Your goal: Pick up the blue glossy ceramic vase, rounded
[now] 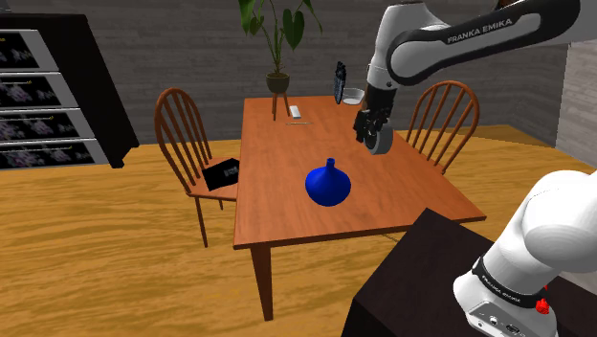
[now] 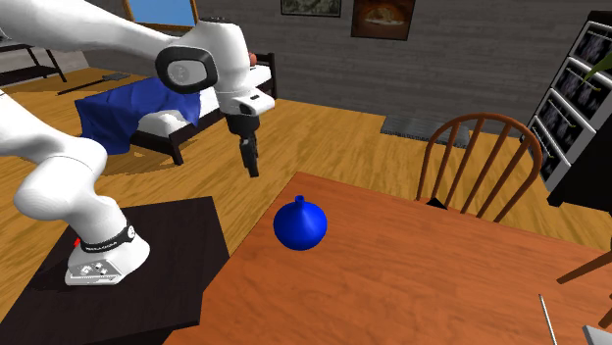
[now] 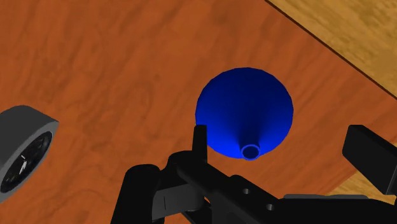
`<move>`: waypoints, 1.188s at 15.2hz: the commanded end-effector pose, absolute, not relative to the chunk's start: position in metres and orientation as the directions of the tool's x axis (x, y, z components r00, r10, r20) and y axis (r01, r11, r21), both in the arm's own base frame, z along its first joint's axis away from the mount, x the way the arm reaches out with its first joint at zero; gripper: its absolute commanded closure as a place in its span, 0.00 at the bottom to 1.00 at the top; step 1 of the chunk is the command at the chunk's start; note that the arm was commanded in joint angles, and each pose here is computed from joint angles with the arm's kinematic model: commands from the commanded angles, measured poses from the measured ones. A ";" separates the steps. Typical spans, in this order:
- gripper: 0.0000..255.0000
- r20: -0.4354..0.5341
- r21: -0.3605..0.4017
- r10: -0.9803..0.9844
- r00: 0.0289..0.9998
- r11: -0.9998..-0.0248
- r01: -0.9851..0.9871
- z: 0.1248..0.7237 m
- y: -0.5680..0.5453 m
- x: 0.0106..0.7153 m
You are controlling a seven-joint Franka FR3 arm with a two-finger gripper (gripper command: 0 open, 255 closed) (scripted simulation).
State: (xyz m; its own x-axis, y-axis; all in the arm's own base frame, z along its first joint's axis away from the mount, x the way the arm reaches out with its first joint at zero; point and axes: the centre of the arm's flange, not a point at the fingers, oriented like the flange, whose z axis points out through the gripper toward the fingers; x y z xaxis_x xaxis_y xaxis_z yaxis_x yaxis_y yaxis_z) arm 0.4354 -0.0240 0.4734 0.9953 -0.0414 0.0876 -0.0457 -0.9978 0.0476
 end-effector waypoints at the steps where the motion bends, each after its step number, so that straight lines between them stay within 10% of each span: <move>1: 0.00 0.091 0.040 -0.041 0.995 -0.998 -0.045 0.454 -0.025 0.453; 18: 0.00 0.100 -0.002 -0.038 0.994 -0.999 -0.038 0.320 -0.022 0.549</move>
